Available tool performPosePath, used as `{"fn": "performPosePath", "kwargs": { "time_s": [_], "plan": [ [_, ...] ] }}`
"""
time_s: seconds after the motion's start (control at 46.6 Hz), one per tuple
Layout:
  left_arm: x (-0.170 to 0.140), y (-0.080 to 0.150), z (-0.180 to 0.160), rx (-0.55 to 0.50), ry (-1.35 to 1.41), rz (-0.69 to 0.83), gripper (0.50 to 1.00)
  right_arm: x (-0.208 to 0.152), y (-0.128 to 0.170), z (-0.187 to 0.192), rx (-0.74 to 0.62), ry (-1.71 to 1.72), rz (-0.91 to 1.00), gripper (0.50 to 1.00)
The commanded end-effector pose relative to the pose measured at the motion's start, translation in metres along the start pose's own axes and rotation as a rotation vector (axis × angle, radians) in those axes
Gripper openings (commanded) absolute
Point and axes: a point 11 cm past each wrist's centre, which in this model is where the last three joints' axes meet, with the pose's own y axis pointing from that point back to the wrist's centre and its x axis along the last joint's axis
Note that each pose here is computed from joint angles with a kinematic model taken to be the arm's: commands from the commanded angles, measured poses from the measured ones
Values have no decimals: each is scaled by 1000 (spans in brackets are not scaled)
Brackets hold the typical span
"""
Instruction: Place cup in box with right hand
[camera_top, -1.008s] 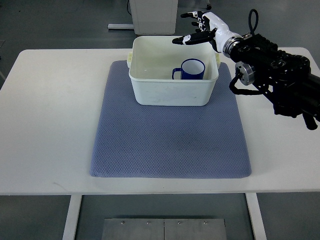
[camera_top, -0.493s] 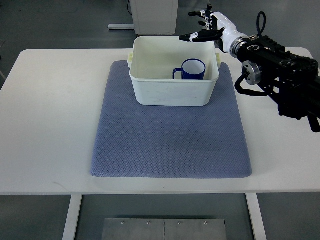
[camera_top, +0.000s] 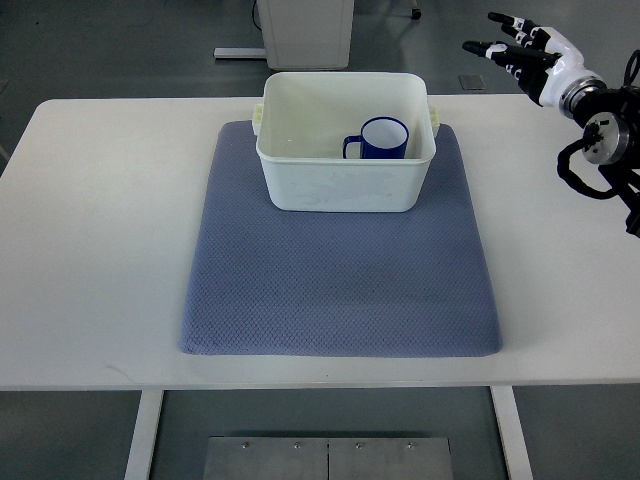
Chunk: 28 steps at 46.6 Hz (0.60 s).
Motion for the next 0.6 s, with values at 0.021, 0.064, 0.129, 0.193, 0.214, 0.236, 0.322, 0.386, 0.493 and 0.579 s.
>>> {"fn": "performPosePath", "kwargs": {
  "time_s": [0.021,0.064,0.129,0.193,0.214,0.236,0.322,0.386,0.493,0.579],
  "plan": [
    [0,0,1,-2,0,0,1000,18,6,6,1,-40,22,1000],
    [0,0,0,-1,0,0,1000,27,9,8,2,-61,32,1000],
    [0,0,1,-2,0,0,1000,39,14,14,2,-96,51,1000],
    [0,0,0,-1,0,0,1000,46,18,25,-7,-126,69,1000],
    [0,0,0,-1,0,0,1000,49,19,27,-10,-134,74,1000],
    [0,0,0,-1,0,0,1000,51,20,31,-12,-145,80,1000],
    [0,0,0,-1,0,0,1000,58,25,44,-26,-176,97,1000],
    [0,0,0,-1,0,0,1000,63,28,52,-34,-194,110,1000],
    [0,0,0,-1,0,0,1000,66,31,59,-37,-217,109,1000],
    [0,0,0,-1,0,0,1000,70,35,69,-52,-223,118,1000]
  ]
}}
